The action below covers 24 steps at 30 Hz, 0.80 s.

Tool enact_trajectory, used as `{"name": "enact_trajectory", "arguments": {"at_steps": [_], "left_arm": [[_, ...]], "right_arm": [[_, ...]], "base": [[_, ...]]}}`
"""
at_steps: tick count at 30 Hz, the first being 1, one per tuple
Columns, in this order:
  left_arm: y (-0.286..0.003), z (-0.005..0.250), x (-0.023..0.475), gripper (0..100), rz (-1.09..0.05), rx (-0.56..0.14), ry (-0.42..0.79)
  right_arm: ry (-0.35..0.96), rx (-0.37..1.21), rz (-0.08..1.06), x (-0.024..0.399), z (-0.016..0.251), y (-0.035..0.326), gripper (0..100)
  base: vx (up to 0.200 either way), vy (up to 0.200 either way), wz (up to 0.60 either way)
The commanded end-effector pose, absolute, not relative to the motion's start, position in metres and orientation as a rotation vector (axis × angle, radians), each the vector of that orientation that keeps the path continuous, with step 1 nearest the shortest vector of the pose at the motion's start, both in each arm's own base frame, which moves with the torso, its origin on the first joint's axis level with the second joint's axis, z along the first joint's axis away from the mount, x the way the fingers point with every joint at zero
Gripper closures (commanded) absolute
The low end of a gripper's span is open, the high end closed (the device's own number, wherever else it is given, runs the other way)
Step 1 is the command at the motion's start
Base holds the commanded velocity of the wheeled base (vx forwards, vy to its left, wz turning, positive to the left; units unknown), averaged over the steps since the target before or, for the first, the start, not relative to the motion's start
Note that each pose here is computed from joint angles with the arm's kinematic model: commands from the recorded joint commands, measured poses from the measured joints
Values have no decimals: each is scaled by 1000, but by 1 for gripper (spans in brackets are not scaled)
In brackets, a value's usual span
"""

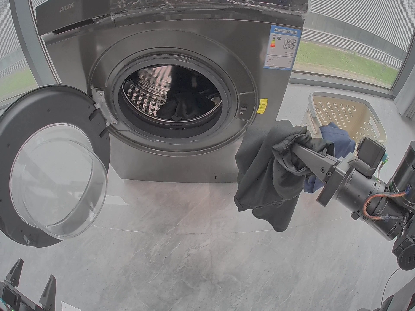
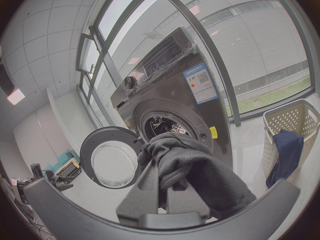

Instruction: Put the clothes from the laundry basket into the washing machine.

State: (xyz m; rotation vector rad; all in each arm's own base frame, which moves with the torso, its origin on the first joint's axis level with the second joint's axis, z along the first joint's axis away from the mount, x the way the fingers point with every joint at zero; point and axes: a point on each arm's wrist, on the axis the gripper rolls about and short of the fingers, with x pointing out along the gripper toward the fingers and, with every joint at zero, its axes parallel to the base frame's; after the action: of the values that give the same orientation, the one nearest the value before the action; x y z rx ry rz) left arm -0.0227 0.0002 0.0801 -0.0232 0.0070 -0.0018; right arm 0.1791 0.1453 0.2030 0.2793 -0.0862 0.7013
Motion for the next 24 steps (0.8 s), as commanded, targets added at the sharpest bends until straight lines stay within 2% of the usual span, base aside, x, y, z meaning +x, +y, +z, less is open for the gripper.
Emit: {"name": "enact_trajectory", "arguments": {"at_steps": [1, 12, 21, 24], "left_arm": [[0, 76, -23, 0, -1, -21, 9], [0, 76, -23, 0, 0, -23, 9], [0, 76, -22, 0, 0, -23, 9], [0, 76, -23, 0, 2, -25, 5]], "right_arm": [[-92, 284, 706, 178, 205, 145, 100], [-105, 287, 660, 179, 206, 135, 100], [-25, 267, 646, 177, 186, 136, 100], [-25, 266, 658, 176, 187, 139, 100]], "base": [[0, 0, 0], [0, 0, 0], [0, 0, 0], [0, 200, 0]]}}
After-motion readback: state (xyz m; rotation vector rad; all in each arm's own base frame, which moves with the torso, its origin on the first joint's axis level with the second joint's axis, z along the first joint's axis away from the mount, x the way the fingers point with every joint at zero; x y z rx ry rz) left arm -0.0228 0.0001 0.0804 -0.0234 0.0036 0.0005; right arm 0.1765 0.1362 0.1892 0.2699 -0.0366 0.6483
